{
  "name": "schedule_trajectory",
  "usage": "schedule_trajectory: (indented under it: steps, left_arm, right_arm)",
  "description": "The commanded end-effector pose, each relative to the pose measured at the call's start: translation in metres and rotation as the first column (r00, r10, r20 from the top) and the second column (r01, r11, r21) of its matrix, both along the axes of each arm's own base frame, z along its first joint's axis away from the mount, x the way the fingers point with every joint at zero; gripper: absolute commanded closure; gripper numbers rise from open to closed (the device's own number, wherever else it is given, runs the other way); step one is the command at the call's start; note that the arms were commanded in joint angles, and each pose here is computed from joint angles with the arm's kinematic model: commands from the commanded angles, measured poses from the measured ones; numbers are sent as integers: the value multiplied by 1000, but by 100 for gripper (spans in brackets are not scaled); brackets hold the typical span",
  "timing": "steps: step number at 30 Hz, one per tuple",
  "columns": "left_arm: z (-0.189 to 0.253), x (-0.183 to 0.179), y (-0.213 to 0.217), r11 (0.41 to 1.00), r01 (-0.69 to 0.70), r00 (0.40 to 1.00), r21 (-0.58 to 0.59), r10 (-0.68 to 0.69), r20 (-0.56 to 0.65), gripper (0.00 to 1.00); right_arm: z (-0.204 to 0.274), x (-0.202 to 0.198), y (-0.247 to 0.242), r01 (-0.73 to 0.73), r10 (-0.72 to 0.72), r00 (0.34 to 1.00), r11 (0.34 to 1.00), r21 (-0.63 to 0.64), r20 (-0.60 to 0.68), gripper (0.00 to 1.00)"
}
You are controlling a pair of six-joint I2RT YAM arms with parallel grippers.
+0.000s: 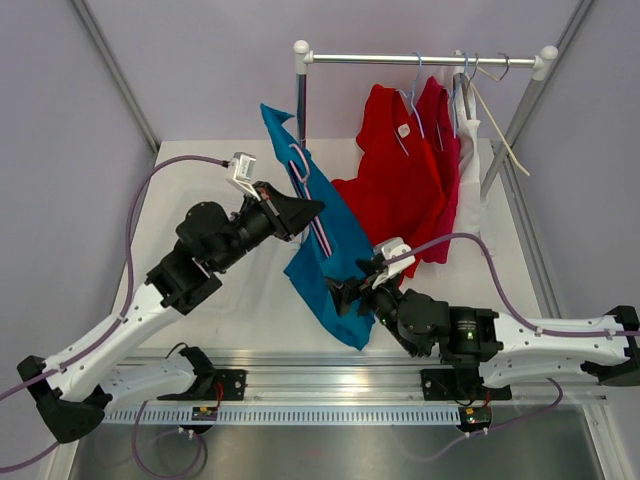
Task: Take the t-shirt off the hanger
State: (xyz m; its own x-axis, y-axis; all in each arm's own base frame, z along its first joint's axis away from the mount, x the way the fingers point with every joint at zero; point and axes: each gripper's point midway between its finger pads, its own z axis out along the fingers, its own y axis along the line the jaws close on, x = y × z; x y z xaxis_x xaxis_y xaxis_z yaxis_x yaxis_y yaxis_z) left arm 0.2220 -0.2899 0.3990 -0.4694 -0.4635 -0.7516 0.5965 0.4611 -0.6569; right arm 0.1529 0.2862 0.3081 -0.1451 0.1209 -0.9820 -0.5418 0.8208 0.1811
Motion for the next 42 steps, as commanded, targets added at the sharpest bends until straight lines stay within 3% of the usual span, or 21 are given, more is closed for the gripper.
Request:
schedule_trajectory:
  steps: [1, 4, 7, 10, 13, 14, 17, 18, 19, 24, 27, 33, 37, 38, 40, 41, 42]
  left_arm:
    - [40, -1, 24, 995, -67, 992, -72, 74, 99, 100]
    - [55, -11, 32, 991, -59, 992, -116, 71, 108, 100]
    - [62, -14, 42, 989, -85, 988, -118, 99, 115, 100]
    - [75, -23, 50, 988, -75, 987, -132, 93, 134, 100]
    - [85, -34, 53, 987, -44, 988, -152, 65, 141, 100]
    - [91, -36, 56, 986, -43, 987, -164, 67, 145, 100]
    - [98, -48, 59, 986, -6, 988, -164, 31, 153, 100]
    - [106, -51, 61, 985, 1, 987, -173, 28, 161, 100]
    - [107, -54, 62, 986, 9, 987, -169, 18, 159, 100]
    - [125, -61, 82, 984, -36, 978, -173, 70, 194, 100]
    - [158, -69, 104, 972, -79, 960, -221, 134, 247, 100]
    - [186, -95, 95, 961, 71, 961, -269, 7, 276, 100]
    - [171, -98, 74, 952, 164, 965, -259, -101, 241, 100]
    - [161, -93, 70, 958, 153, 969, -241, -97, 227, 100]
    - [152, -85, 70, 969, 117, 971, -218, -66, 231, 100]
    - [146, -82, 68, 973, 110, 972, -204, -63, 225, 100]
    - [142, -80, 68, 975, 102, 973, -196, -57, 224, 100]
  right_arm:
    - [26, -18, 2, -91, 100, 992, 989, 117, -72, 16]
    - [18, -39, 11, -223, 238, 963, 967, 124, -125, 5]
    - [1, -63, 26, -352, 367, 914, 929, 116, -174, 3]
    - [-28, -63, 30, -349, 353, 912, 935, 57, -208, 4]
    - [-38, -54, 30, -295, 297, 934, 955, 42, -197, 28]
    - [-39, -52, 31, -288, 290, 938, 957, 40, -189, 51]
    - [-41, -49, 33, -280, 283, 945, 959, 46, -166, 74]
    - [-45, -48, 35, -277, 278, 945, 960, 34, -170, 94]
    - [-46, -49, 36, -278, 278, 945, 960, 27, -172, 100]
    - [-71, -55, 41, -300, 289, 929, 954, -15, -232, 100]
    - [-88, -59, 40, -303, 289, 918, 953, -10, -273, 100]
    - [-108, -47, 40, -222, 200, 942, 974, -51, -268, 100]
    - [-95, -32, 54, -158, 134, 968, 983, -97, -212, 100]
    - [-80, -31, 60, -153, 134, 971, 985, -84, -198, 95]
    - [-63, -31, 63, -170, 156, 972, 983, -66, -178, 76]
    - [-46, -33, 60, -183, 176, 970, 983, -30, -167, 57]
    - [-42, -39, 58, -222, 213, 961, 975, -30, -174, 46]
